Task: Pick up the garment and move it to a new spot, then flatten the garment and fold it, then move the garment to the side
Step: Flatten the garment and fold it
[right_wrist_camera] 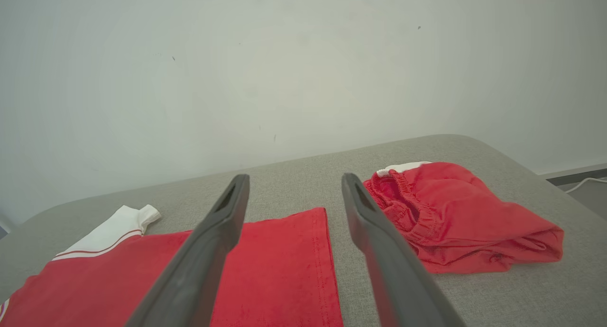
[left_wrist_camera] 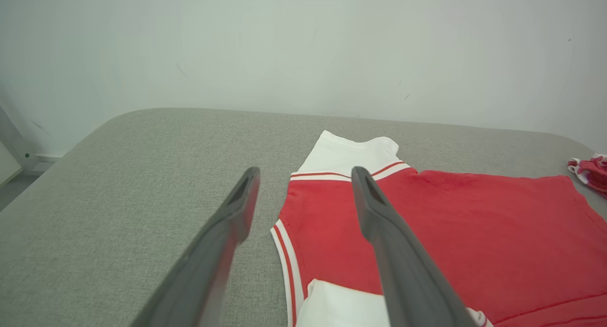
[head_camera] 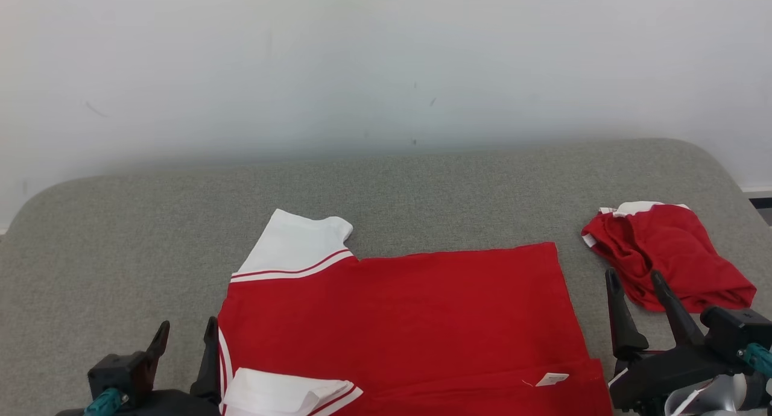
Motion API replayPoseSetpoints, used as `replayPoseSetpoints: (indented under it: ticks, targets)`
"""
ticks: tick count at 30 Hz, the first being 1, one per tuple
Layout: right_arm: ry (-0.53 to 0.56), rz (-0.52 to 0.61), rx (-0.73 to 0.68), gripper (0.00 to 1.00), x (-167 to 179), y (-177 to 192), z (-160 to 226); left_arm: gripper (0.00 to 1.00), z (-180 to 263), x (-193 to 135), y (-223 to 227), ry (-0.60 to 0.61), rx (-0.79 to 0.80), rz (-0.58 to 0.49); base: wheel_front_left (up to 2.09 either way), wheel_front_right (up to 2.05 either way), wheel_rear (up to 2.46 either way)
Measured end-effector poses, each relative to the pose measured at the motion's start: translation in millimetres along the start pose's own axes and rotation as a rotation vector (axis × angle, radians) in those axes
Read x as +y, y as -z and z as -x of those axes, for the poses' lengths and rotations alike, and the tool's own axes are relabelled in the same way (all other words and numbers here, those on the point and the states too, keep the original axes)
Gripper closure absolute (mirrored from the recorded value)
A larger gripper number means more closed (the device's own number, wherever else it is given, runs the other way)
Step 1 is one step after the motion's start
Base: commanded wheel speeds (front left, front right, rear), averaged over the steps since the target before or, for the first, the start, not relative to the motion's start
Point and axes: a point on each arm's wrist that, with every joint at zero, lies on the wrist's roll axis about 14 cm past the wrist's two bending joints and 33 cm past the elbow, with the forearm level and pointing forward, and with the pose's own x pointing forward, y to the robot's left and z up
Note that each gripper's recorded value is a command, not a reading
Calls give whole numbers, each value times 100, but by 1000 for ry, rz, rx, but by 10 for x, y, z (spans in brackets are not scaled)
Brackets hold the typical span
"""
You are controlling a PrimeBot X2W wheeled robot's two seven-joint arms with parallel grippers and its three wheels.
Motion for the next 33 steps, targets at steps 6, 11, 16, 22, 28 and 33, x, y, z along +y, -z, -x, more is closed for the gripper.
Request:
replayPoseSetpoints:
  ticks: [6,11,16,22,28,33]
  targets:
    - [-2,0,-1,0,7,22,-8,0,1,6,40,-2,11,0,0,0,0]
    - [-8,0,6,0,19,53,-16,0,0,12,74,-3,21,-1,0,0,0]
    - [-14,2,24,0,29,123,-42,0,-5,-48,160,19,49,-1,0,0,0]
    - [-73,22,148,0,144,392,-101,0,-71,-101,379,44,153,-1,0,0,0]
    - [-98,64,261,0,180,543,-397,0,-511,-212,231,86,181,-12,0,0,0]
    - [-107,77,358,0,216,649,-704,0,-890,-305,188,139,249,-22,0,0,0]
